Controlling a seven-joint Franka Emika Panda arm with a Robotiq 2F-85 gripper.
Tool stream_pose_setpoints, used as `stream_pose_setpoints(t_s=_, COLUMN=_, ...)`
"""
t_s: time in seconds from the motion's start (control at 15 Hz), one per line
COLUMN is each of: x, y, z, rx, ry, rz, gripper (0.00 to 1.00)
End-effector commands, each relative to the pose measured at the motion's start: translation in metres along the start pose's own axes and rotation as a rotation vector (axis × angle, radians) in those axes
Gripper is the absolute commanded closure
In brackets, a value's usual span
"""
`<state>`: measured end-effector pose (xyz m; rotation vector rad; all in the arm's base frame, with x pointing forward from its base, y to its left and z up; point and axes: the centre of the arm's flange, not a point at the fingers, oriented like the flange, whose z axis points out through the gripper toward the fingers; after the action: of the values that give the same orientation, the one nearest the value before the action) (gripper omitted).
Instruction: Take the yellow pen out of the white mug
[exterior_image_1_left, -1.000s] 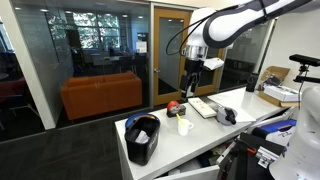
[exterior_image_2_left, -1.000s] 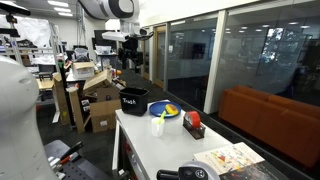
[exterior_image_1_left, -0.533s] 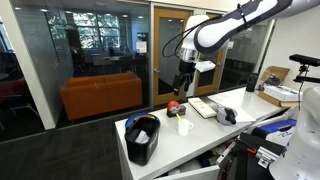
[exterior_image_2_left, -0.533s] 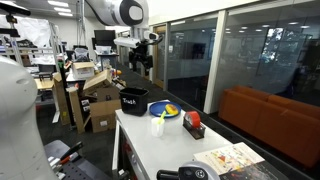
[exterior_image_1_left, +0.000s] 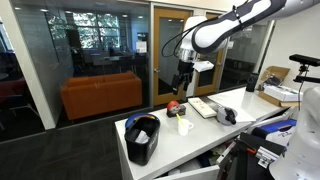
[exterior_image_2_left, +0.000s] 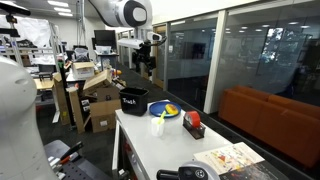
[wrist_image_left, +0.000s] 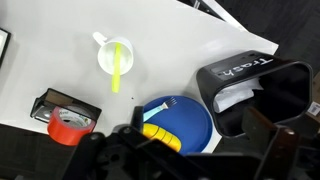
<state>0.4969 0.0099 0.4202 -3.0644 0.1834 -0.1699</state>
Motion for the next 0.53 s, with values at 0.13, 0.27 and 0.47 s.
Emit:
stream_pose_setpoints(t_s=0.13, x=0.010, y=0.008, z=0.007, rx=-0.017, ry=0.013, rz=0.014, gripper=0.00)
stream_pose_setpoints(t_s=0.27, x=0.022, y=0.017, z=0.012, rx=-0.024, ry=0.022, rz=0.026, gripper=0.00)
stream_pose_setpoints(t_s=0.47, x=0.045, y=0.035, z=0.018, rx=-0.040, ry=0.038, rz=0.044, gripper=0.00)
